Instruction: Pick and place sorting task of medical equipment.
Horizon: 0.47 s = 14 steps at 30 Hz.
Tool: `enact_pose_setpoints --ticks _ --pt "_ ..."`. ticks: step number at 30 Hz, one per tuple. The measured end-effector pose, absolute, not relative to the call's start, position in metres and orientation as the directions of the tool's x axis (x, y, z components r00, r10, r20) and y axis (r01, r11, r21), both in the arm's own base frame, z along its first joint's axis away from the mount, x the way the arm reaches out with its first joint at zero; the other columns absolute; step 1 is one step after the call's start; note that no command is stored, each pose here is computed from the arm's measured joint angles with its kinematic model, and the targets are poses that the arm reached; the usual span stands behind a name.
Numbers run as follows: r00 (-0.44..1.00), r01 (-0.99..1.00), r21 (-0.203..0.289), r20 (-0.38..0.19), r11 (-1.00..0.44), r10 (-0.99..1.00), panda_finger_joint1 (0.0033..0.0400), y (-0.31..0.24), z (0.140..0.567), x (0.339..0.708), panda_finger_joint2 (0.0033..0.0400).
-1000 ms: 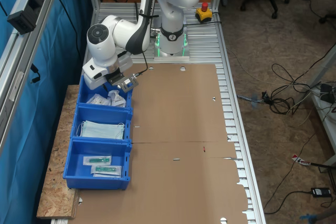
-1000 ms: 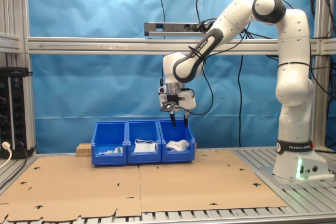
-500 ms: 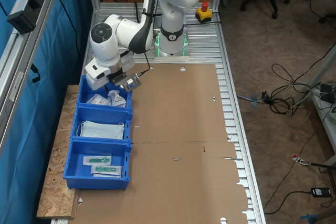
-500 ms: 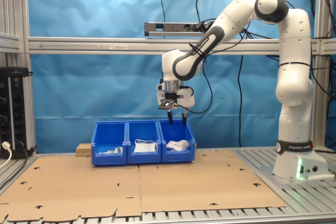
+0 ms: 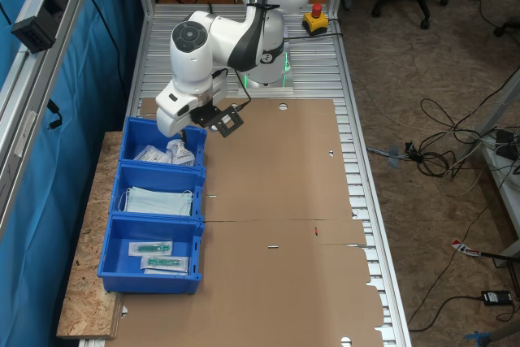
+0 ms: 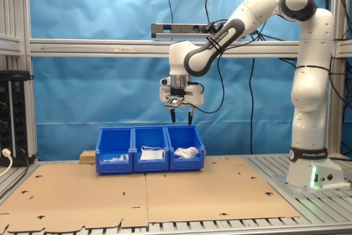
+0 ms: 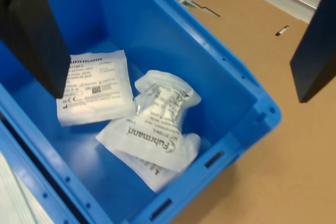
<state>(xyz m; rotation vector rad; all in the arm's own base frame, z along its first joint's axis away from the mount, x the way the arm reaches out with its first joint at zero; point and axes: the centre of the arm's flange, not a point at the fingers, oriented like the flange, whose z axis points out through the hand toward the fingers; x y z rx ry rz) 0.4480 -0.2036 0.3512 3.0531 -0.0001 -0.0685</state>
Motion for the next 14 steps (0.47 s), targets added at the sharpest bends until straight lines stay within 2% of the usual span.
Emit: enact_pose_setpoints --ticks 14 --pt "0.985 0.174 0.129 -0.022 -0.976 0.173 0.04 -0.113 0.373 0.447 0.04"
